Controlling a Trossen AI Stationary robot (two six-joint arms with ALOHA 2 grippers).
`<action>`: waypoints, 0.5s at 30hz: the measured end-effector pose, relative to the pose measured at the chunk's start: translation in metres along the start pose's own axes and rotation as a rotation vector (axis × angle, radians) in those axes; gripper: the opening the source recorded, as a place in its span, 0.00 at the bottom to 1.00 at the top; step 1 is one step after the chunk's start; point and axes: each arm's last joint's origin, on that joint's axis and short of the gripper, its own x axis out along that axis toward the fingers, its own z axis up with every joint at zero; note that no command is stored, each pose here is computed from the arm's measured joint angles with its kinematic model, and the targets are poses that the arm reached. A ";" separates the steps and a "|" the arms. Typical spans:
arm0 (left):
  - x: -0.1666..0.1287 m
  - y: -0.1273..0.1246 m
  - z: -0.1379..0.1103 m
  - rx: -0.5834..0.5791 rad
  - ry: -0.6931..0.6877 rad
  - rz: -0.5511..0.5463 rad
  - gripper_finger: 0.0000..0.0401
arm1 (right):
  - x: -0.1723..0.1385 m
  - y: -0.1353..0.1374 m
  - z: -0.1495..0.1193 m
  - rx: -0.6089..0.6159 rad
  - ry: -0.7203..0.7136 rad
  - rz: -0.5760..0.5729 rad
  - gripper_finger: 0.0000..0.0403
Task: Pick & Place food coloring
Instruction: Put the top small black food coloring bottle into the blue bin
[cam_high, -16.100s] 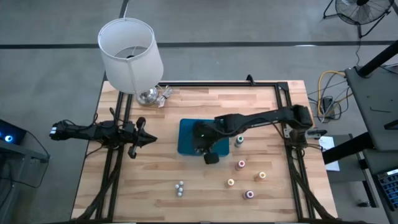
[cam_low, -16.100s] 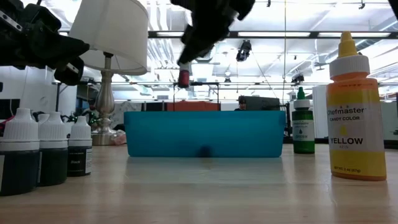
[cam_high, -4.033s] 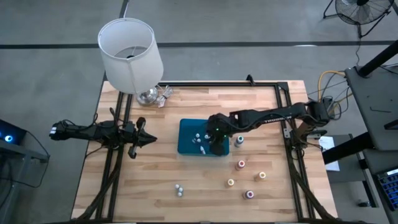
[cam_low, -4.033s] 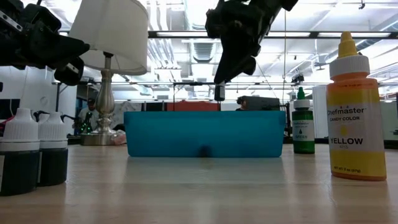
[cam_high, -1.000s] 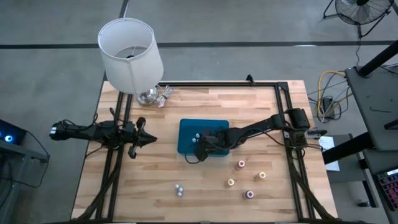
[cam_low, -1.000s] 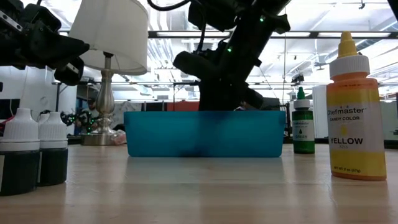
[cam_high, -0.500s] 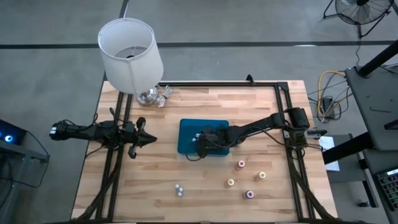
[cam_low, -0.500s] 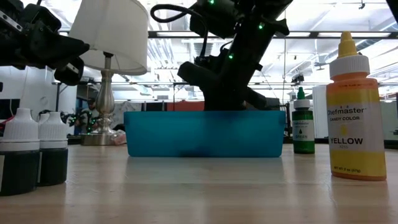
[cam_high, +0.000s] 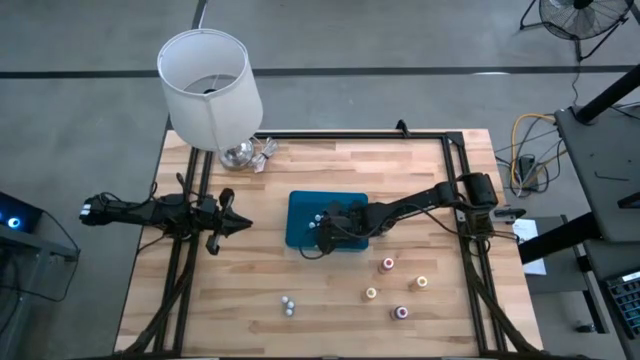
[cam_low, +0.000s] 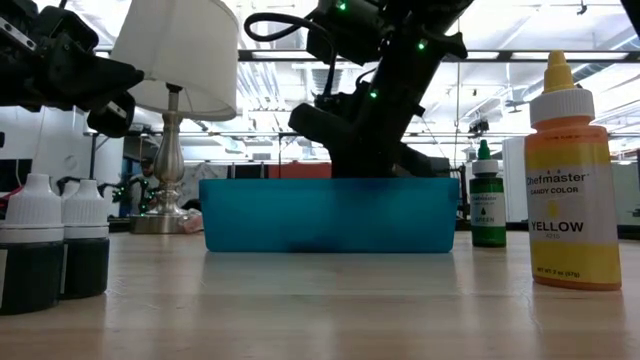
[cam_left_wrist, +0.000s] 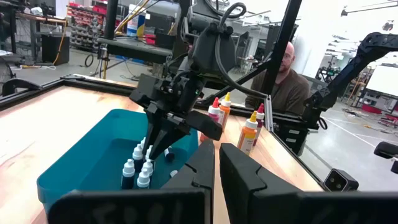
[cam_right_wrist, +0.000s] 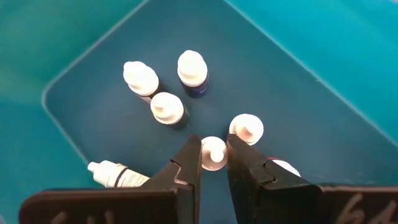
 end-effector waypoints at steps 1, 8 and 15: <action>0.000 0.000 0.000 0.000 0.000 0.000 0.00 | 0.000 0.000 0.000 0.000 0.000 0.000 0.11; 0.000 0.000 0.000 0.000 0.000 0.000 0.00 | 0.002 0.000 -0.001 0.008 -0.010 0.016 0.11; 0.000 0.000 0.000 0.000 0.001 0.000 0.00 | 0.004 -0.002 -0.004 0.017 -0.006 0.020 0.11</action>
